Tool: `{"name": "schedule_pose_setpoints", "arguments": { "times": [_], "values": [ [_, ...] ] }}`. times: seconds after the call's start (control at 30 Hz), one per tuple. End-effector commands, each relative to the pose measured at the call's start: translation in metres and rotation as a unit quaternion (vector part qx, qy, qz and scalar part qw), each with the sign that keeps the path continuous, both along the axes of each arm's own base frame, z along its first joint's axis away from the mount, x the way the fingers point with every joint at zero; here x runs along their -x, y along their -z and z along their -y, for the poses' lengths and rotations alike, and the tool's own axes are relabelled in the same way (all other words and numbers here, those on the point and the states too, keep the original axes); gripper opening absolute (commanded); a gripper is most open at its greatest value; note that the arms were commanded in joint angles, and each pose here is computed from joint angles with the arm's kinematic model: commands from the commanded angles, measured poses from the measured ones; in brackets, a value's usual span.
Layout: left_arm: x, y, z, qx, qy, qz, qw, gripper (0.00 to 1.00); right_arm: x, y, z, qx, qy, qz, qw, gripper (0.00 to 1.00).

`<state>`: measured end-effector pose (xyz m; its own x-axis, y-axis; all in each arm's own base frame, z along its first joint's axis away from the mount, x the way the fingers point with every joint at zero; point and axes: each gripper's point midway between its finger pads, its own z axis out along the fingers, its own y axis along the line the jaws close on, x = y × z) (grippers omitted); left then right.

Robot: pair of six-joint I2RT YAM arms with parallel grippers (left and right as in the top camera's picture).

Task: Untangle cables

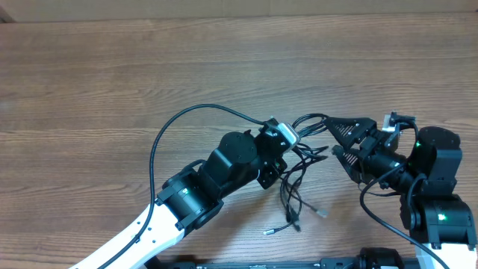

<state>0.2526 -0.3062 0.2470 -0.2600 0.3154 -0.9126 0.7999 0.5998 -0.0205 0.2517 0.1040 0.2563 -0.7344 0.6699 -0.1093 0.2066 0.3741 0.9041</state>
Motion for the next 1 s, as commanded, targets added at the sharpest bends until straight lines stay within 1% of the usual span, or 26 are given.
{"name": "schedule_pose_setpoints", "arguments": {
  "times": [0.0, 0.1, 0.2, 0.4, 0.47, 0.57, 0.67, 0.77, 0.87, 0.93, 0.97],
  "values": [
    [-0.012, -0.010, -0.005, 0.026, -0.048, -0.011, 0.998, 0.04, 0.000, -0.010, 0.001, 0.023, -0.008, 0.033, 0.999, 0.98],
    [-0.013, -0.017, -0.003, 0.049, -0.054, -0.016, 0.997, 0.04, 0.001, -0.009, 0.001, 0.023, -0.008, 0.032, 0.999, 0.98],
    [-0.015, -0.025, -0.001, 0.063, -0.054, -0.006, 0.997, 0.04, 0.002, -0.007, 0.001, 0.040, -0.020, 0.042, 0.998, 0.98],
    [-0.019, -0.050, -0.005, 0.086, -0.062, 0.037, 0.994, 0.04, 0.006, -0.009, -0.004, 0.075, -0.063, 0.089, 0.991, 0.98],
    [-0.024, -0.059, -0.014, 0.090, -0.089, 0.054, 0.991, 0.04, 0.009, -0.015, -0.011, 0.092, -0.103, 0.133, 0.981, 0.98],
    [-0.028, -0.070, -0.027, 0.085, -0.115, 0.080, 0.986, 0.04, 0.013, -0.021, -0.017, 0.101, -0.135, 0.170, 0.971, 0.98],
    [-0.032, -0.083, -0.044, 0.082, -0.153, 0.107, 0.979, 0.04, 0.015, -0.023, -0.020, 0.104, -0.151, 0.187, 0.965, 0.98],
    [-0.036, -0.088, -0.057, 0.080, -0.186, 0.118, 0.972, 0.04, 0.016, -0.023, -0.020, 0.110, -0.155, 0.194, 0.962, 0.98],
    [-0.038, -0.089, -0.062, 0.071, -0.199, 0.127, 0.969, 0.04, 0.017, -0.024, -0.021, 0.108, -0.160, 0.197, 0.961, 0.99],
    [-0.039, -0.095, -0.062, 0.068, -0.194, 0.144, 0.968, 0.04, 0.022, -0.028, -0.027, 0.111, -0.188, 0.226, 0.949, 0.99],
    [-0.037, -0.102, -0.056, 0.084, -0.179, 0.149, 0.969, 0.04, 0.027, -0.032, -0.031, 0.110, -0.210, 0.249, 0.939, 0.99]
  ]
}}
